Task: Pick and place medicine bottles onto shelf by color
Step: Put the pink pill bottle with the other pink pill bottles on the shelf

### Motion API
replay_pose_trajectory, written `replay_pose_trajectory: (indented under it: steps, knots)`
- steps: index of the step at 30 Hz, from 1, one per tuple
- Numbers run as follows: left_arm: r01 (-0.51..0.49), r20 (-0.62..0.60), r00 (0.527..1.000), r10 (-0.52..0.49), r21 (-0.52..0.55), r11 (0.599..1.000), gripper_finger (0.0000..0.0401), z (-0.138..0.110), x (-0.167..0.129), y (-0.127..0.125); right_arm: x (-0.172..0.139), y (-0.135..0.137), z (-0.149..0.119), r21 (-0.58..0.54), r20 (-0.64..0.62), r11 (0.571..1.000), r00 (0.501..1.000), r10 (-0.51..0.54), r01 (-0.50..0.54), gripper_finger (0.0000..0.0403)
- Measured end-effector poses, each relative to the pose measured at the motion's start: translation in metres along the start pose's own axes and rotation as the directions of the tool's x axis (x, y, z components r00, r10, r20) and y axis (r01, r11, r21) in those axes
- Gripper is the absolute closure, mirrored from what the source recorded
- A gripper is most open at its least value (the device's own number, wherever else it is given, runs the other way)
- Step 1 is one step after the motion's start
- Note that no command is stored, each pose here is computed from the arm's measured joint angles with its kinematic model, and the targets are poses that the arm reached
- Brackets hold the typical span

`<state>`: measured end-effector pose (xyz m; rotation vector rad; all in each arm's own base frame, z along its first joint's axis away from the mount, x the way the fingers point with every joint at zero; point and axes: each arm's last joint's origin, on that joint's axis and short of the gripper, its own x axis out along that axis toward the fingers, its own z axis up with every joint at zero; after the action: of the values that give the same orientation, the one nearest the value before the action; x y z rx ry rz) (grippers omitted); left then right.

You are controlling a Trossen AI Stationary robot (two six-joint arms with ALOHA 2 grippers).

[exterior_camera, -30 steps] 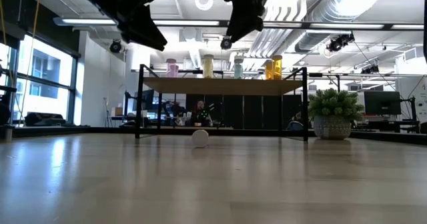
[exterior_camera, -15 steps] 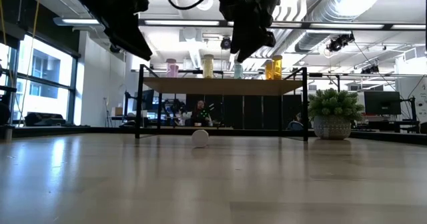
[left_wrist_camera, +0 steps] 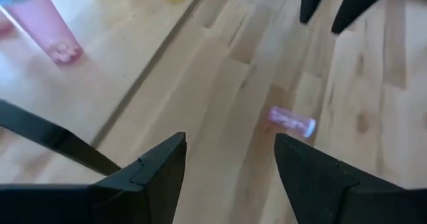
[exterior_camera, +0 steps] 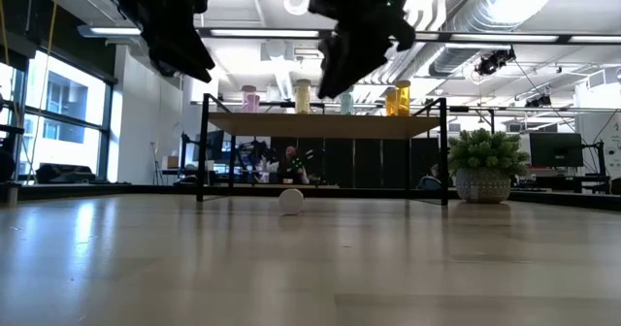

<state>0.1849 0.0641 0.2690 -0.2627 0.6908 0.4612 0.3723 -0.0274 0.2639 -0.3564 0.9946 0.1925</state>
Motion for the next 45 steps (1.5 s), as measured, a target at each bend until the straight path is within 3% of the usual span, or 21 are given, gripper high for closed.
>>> replay_pose_trajectory:
  steps: [6,10,16,20,27,45]
  knots:
    - [0.058,-0.012,0.998,-0.060,-0.108,0.992,0.0185,0.000,0.000,-0.002,0.007,0.002,0.010,-0.304,0.095,0.953,0.995,0.019,0.011,0.0235]
    - [0.069,-0.014,0.997,-0.072,-0.162,0.984,0.0185,-0.001,0.000,-0.004,0.013,0.011,0.015,-0.450,0.115,0.893,0.991,0.063,-0.004,0.0235]
    - [0.087,-0.019,0.996,-0.091,-0.153,0.984,0.0185,-0.002,-0.001,-0.009,0.031,0.024,0.021,-0.609,0.130,0.793,0.982,0.136,-0.029,0.0235]
    - [0.098,-0.021,0.994,-0.103,-0.164,0.982,0.0185,-0.003,-0.001,-0.012,0.049,0.030,0.018,-0.661,0.085,0.747,0.982,0.169,-0.072,0.0235]
    - [0.120,-0.025,0.992,-0.127,-0.177,0.977,0.0185,-0.004,-0.002,-0.019,0.079,0.032,0.010,-0.702,0.015,0.703,0.984,0.177,-0.116,0.0235]
    - [0.179,-0.033,0.982,-0.187,-0.171,0.969,0.0185,-0.008,-0.005,-0.036,0.122,0.025,-0.006,-0.731,-0.071,0.671,0.992,0.106,-0.124,0.0235]
